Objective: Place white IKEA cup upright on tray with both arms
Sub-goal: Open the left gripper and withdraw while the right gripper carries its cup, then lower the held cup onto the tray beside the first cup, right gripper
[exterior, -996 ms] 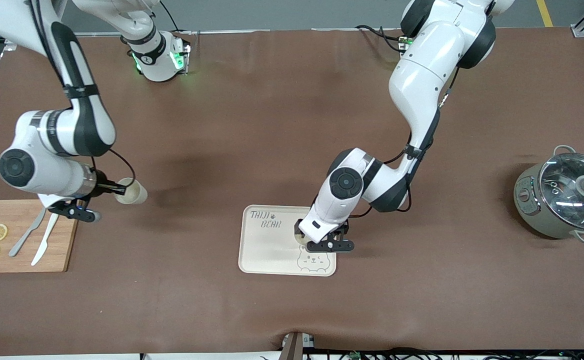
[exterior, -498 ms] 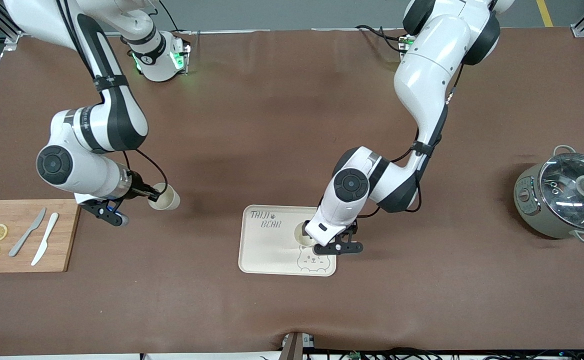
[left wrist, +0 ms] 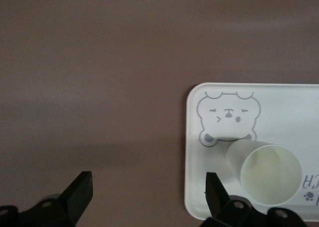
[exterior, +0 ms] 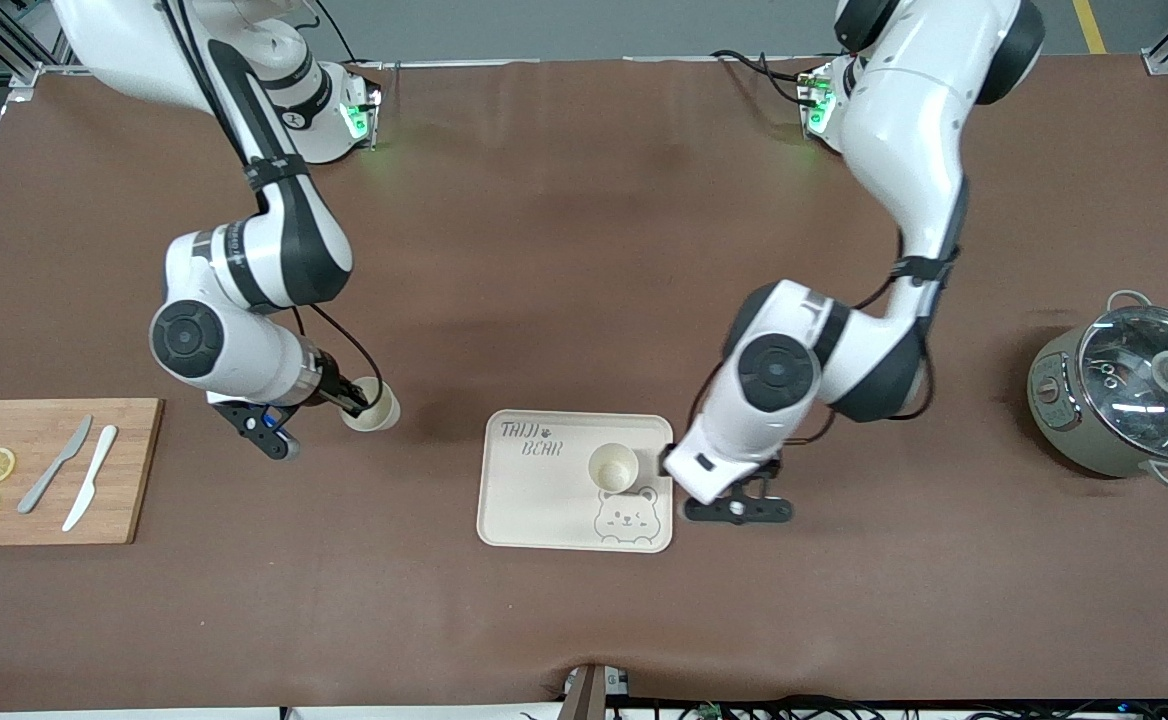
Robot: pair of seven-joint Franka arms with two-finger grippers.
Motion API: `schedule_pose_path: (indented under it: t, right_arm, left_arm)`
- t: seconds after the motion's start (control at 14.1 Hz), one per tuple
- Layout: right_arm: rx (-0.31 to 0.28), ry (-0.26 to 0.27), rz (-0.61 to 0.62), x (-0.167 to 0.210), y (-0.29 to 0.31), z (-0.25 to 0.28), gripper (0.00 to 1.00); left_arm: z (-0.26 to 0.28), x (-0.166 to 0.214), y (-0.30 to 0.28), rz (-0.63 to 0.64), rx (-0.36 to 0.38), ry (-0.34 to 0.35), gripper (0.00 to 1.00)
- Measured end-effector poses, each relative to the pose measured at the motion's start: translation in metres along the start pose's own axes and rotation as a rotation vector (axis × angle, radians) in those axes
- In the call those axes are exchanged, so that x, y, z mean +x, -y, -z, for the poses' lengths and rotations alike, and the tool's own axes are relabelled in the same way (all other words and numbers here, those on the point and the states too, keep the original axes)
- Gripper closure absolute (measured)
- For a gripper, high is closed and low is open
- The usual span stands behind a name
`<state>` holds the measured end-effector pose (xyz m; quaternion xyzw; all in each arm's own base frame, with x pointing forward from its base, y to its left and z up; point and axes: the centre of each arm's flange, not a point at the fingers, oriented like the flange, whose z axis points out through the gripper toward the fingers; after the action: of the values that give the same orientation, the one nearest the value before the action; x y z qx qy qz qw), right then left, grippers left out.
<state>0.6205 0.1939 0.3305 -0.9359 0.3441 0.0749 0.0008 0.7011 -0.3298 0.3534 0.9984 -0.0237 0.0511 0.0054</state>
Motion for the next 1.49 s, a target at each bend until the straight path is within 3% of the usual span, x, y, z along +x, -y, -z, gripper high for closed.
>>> schedule_pose_path:
  t: [0.21, 0.43, 0.85, 1.14, 1.49]
  right_arm:
    - [0.023, -0.020, -0.073, -0.006, 0.030, 0.002, 0.97]
    - [0.044, -0.002, -0.132, -0.011, 0.049, -0.004, 0.97]
    - [0.082, -0.020, -0.246, -0.049, 0.103, -0.016, 0.97]
    - [0.131, -0.042, -0.293, -0.066, 0.127, -0.033, 0.97]
    - [0.147, -0.050, -0.299, -0.087, 0.142, -0.053, 0.97]
  left_arm:
    - [0.044, 0.014, 0.052, -0.029, 0.012, -0.002, 0.00]
    - [0.081, 0.019, 0.099, -0.075, 0.029, 0.018, 0.00]
    - [0.117, 0.018, 0.198, -0.117, 0.018, 0.039, 0.00]
    - [0.138, -0.003, 0.247, -0.101, -0.009, 0.049, 0.00]
    - [0.159, -0.044, 0.257, -0.078, -0.020, 0.047, 0.00]
